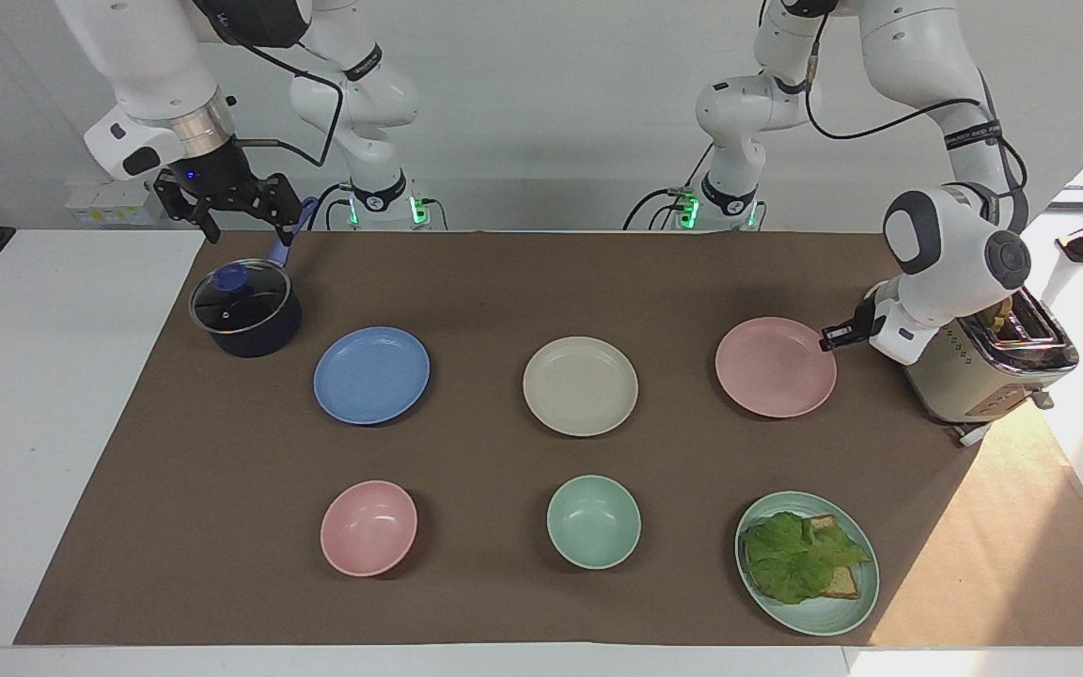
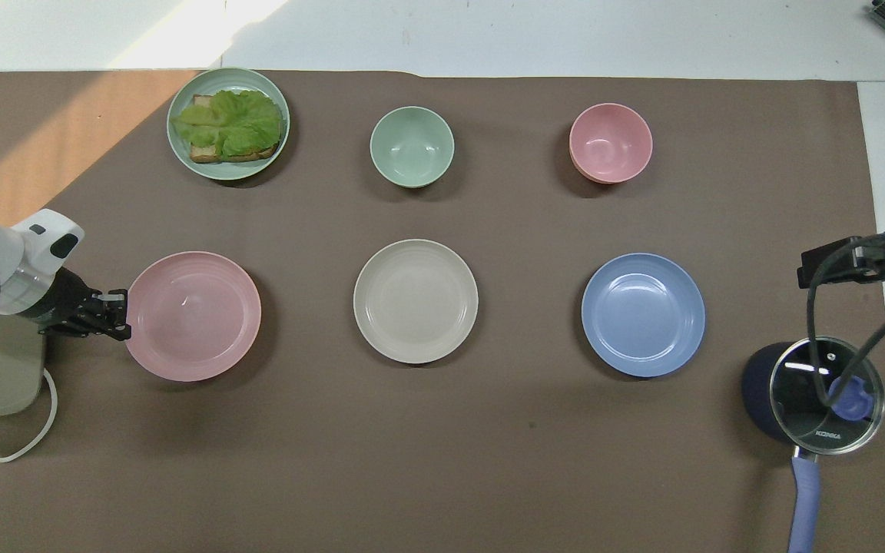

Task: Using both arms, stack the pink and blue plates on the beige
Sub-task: 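Lift the pink plate with the left gripper onto the beige plate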

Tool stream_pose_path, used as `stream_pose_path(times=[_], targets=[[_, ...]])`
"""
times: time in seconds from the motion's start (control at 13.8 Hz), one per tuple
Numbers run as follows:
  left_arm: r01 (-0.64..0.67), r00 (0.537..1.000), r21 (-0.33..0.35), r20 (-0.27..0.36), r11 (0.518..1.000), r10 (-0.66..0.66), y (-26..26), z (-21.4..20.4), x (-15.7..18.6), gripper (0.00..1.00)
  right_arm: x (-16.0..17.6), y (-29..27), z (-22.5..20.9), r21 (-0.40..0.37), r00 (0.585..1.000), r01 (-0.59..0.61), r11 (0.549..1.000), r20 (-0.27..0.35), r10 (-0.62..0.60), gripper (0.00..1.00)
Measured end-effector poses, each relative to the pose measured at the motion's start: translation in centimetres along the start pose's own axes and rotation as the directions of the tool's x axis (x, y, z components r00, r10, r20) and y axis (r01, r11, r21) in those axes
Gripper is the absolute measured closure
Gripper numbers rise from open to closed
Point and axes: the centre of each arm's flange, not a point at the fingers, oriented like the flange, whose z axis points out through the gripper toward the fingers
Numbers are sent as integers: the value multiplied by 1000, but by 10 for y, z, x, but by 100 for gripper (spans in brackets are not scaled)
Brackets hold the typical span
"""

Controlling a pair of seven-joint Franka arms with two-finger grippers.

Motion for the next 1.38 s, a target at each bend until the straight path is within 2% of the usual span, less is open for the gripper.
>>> stream_pose_path(times=[0.22, 0.44, 0.58, 0.8, 1.02, 1.31, 1.38], targets=[[30, 1000, -42, 9, 999, -30, 20, -28, -5, 96, 0, 0, 0, 0, 1000, 0, 1000, 0, 0, 0], [84, 996, -47, 16, 995, -83, 72, -30, -14, 96, 0, 0, 0, 0, 1000, 0, 1000, 0, 0, 0], [115, 993, -49, 2, 992, -116, 128, -22, -25, 96, 0, 0, 0, 0, 1000, 0, 1000, 0, 0, 0], [149, 986, -79, -62, 986, -154, 215, -10, -49, 96, 0, 0, 0, 0, 1000, 0, 1000, 0, 0, 0], [137, 984, -100, -100, 986, -147, 279, 13, -76, 96, 0, 0, 0, 0, 1000, 0, 1000, 0, 0, 0], [119, 983, -93, -126, 988, -130, 306, 68, -86, 96, 2, 0, -1, 1, 1000, 0, 1000, -16, 0, 0], [123, 982, -95, -128, 988, -135, 303, 70, -84, 87, 2, 0, -1, 1, 1000, 0, 1000, -16, 0, 0]])
